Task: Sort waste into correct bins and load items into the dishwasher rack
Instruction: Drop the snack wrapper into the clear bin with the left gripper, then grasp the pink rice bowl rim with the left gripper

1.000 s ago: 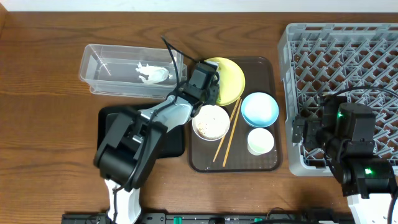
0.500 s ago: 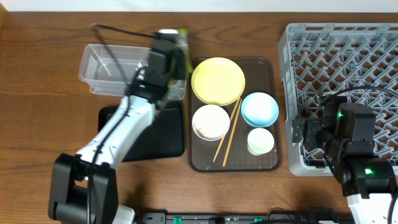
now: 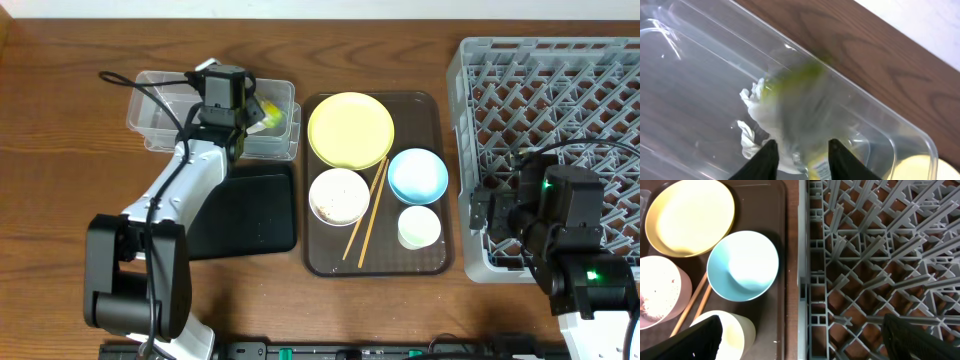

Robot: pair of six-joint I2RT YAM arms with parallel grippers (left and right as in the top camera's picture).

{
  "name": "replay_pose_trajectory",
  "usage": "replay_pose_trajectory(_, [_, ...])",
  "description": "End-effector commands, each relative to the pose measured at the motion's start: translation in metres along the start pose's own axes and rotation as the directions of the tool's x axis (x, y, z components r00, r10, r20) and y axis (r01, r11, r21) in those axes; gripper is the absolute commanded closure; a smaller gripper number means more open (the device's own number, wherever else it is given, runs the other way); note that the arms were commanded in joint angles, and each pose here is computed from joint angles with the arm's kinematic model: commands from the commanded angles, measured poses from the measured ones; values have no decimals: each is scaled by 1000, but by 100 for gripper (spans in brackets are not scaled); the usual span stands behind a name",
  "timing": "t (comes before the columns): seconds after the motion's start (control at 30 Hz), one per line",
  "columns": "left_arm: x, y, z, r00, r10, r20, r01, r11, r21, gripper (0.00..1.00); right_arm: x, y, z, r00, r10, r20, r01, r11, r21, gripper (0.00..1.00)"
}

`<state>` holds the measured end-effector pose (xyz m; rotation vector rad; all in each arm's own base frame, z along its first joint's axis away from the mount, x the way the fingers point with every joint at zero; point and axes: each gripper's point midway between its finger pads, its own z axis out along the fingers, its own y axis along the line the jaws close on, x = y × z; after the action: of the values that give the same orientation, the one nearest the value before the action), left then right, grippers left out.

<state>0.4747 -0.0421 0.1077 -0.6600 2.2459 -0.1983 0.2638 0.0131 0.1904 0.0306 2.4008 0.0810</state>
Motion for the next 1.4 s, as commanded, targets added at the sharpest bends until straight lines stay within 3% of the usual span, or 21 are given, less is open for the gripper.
replay_pose_trajectory(0.0, [-11,-1,-10,999,-12,33,12,1000,2,62,-8,-1,-5,1000,2,23,-2,1000,1,1])
replay_pose_trajectory(0.17, [-21,-11,-51,997,68,49,-69,997,26,62,-8,-1,-5,1000,2,23,-2,1000,1,1])
replay_pose_trajectory(0.3, [-1,-21,-96,992,126,-12,-126,991,45,62,-8,-1,-5,1000,2,24,-2,1000,1,1])
replay_pose_trajectory(0.37, [19,-29,-115,983,170,-65,-165,984,72,56,-8,-1,-5,1000,2,23,-2,1000,1,1])
replay_pose_trajectory(0.43, [41,-38,-131,968,224,-113,-213,972,100,37,-8,-1,-5,1000,2,24,-2,1000,1,1])
replay_pose_trajectory(0.5, [63,-49,-140,948,277,-156,-257,957,136,35,-8,-1,-5,1000,2,23,-2,1000,1,1])
replay_pose_trajectory(0.67, [115,-87,-143,879,439,-187,-393,888,239,39,-8,-1,-5,1000,2,23,-2,1000,1,1])
replay_pose_trajectory(0.93, [207,-116,-122,664,716,-214,-631,691,352,41,-8,-1,-5,1000,2,23,-2,1000,0,1])
replay_pose_trajectory(1.37, [281,-114,-105,528,803,-278,-701,596,390,51,-8,-1,-5,1000,2,23,-2,1000,0,1])
